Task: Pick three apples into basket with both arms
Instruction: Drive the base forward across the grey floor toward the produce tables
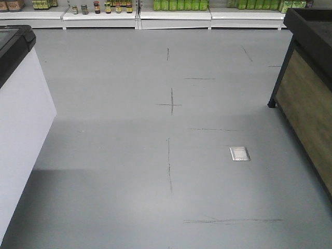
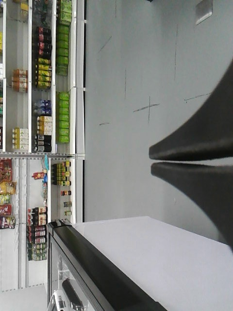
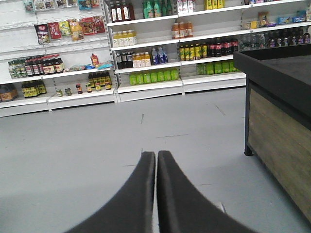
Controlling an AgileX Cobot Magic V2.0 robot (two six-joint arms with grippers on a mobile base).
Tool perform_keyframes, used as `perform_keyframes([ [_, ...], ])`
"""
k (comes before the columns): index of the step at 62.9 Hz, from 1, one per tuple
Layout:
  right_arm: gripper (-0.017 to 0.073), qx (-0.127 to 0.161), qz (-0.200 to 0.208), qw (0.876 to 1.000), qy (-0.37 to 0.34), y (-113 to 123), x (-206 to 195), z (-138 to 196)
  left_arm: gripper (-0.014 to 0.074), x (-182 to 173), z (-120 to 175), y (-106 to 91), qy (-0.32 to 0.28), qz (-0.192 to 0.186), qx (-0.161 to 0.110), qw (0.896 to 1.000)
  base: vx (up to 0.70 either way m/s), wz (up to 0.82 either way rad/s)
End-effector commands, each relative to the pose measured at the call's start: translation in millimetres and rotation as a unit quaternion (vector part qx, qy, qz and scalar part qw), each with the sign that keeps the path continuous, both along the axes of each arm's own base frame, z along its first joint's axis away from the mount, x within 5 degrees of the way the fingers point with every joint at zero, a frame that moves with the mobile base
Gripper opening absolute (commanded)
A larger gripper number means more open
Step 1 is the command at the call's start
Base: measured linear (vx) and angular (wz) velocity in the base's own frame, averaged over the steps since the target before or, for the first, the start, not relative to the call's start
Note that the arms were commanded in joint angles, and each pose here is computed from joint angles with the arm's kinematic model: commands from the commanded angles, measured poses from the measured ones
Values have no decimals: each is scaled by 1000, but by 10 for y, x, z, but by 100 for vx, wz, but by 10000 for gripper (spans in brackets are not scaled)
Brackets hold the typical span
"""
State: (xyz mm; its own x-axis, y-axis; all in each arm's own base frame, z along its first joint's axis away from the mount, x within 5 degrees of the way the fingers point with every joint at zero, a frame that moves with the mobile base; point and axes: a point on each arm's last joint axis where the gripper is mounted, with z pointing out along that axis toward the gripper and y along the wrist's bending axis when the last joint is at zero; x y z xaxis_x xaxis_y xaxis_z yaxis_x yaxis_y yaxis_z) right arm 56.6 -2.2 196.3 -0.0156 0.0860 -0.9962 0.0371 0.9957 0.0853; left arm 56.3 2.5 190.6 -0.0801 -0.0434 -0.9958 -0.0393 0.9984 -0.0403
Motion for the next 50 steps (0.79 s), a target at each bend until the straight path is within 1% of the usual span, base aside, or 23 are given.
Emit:
perform_keyframes([
  [1,-4,-9,-2,999,-38,-1,-6,34,-6,-7,65,-7,-44,-4,-6,999,0,0],
  [50,-4,-9,-2,999,-39,-1,-6,35,-6,-7,65,-7,-44,-4,-6,999,0,0],
])
